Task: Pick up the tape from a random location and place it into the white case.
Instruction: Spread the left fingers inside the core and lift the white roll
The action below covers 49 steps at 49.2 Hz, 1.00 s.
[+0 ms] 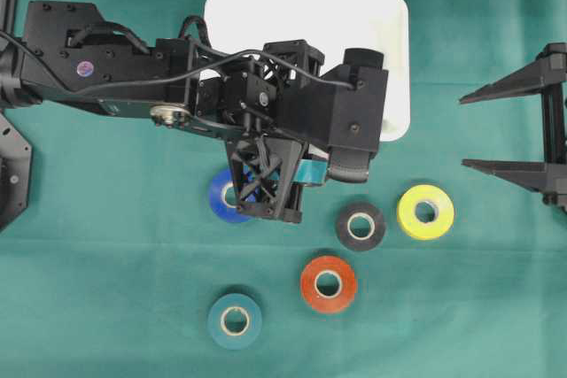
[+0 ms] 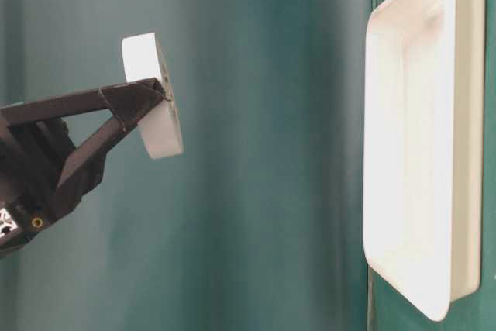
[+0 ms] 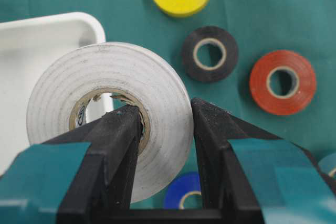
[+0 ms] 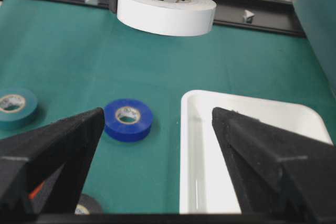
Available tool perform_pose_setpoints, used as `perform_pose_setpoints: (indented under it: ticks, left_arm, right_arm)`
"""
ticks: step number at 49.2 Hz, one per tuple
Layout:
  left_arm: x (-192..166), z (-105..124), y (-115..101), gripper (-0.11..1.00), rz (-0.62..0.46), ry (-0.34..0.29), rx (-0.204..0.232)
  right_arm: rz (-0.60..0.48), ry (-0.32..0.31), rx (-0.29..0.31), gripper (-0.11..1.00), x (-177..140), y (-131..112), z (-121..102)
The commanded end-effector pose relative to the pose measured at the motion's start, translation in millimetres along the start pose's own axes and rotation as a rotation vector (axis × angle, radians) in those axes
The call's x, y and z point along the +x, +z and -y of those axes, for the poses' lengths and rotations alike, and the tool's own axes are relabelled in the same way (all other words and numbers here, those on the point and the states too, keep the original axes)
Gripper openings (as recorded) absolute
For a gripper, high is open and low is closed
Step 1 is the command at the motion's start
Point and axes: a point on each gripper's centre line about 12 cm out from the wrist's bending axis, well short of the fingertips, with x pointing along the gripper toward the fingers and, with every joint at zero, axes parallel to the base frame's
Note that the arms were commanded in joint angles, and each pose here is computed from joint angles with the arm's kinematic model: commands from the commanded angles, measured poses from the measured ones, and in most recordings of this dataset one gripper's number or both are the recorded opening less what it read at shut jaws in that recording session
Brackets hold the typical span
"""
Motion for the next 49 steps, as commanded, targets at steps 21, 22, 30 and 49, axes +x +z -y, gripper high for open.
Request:
perform_pose_setpoints:
  ticks: [21, 22, 30, 49]
  left_arm:
    - [-26.6, -0.6, 11.6, 0.24, 0.07, 0.008, 0.001]
    - [-26.2, -0.5, 11.2, 0.24, 0.069, 0.008, 0.001]
    - [-26.2, -0.5, 11.2, 0.24, 0.069, 0.008, 0.001]
    - [-24.9, -9.8, 8.6, 0.24, 0.062, 0.023, -0.013]
  right_arm:
    - [0.021, -0.001, 0.0, 0.91, 2.1, 9.3, 0.2]
    - [0.021, -0.001, -0.001, 0.91, 2.1, 9.3, 0.2]
    - [0.025, -0.001, -0.001, 0.91, 1.9, 10.2, 0.2]
    - [0.018, -0.001, -0.001, 0.91, 1.7, 10.1, 0.2]
